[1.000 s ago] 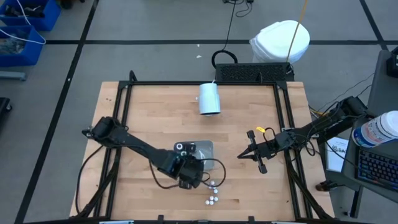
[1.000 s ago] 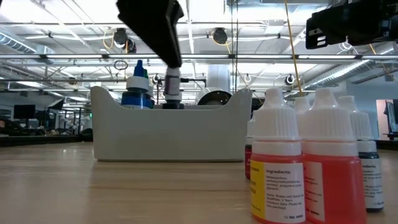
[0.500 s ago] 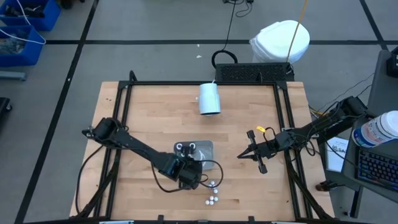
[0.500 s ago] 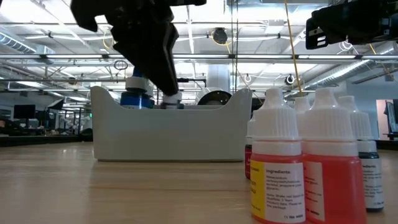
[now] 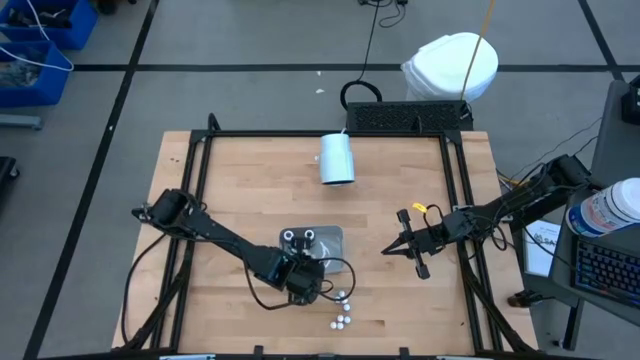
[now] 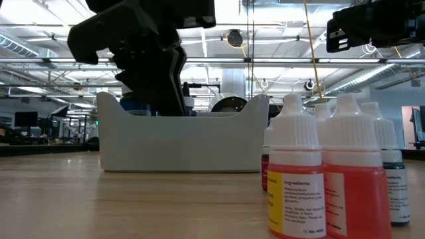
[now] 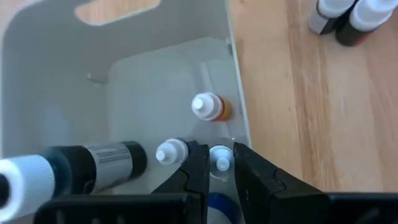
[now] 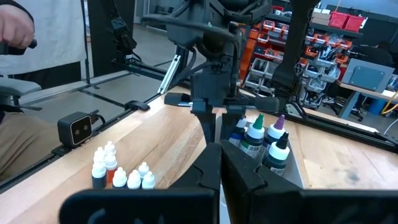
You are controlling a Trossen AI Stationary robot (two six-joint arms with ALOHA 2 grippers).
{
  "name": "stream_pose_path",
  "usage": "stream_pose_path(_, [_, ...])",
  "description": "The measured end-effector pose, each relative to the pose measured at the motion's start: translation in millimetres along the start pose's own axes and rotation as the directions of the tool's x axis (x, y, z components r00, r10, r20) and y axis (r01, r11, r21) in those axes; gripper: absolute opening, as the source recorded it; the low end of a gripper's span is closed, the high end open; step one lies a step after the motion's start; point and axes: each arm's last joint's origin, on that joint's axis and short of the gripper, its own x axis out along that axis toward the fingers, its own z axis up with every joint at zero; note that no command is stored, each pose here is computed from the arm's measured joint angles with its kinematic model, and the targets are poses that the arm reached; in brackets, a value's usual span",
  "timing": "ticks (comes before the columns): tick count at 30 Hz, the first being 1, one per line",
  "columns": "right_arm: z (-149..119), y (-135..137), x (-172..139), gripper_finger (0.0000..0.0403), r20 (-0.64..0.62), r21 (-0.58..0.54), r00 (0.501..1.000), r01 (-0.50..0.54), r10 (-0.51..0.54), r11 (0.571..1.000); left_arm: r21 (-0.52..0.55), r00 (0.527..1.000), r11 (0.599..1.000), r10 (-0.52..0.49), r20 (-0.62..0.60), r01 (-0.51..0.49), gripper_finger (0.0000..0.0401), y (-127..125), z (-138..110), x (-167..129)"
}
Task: Pick & Place food coloring
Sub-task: Put the small purple food coloring bottle into the gray bin, then put the orange food coloring bottle into the gray bin
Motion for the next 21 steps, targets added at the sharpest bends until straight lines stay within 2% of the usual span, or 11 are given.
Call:
stream_pose_path(8, [0,0,0,0.0,0.0,0.0,1.0,0.0,0.0,1.0,0.008,1.0,1.0,-0.009,-0.003,0.009,0.0061,2,-1,2])
stream_pose_path(11, [0,0,0,0.0,0.0,-0.001,1.0,0.0,0.0,1.0,-0.006,0.999,0.999,-0.043,-0.006,0.043,0.0063,3,0,3])
stream_pose_path(16, [0,0,0,0.0,0.0,-0.001,1.0,0.0,0.0,1.0,-0.036,0.995,0.995,-0.097,0.014,0.098,0.0098,7,5,2])
stream_pose_path(21, [0,0,0,0.0,0.0,-0.002,1.0,0.0,0.0,1.0,-0.039,0.995,0.995,-0.096,0.016,0.097,0.0136,11,6,2])
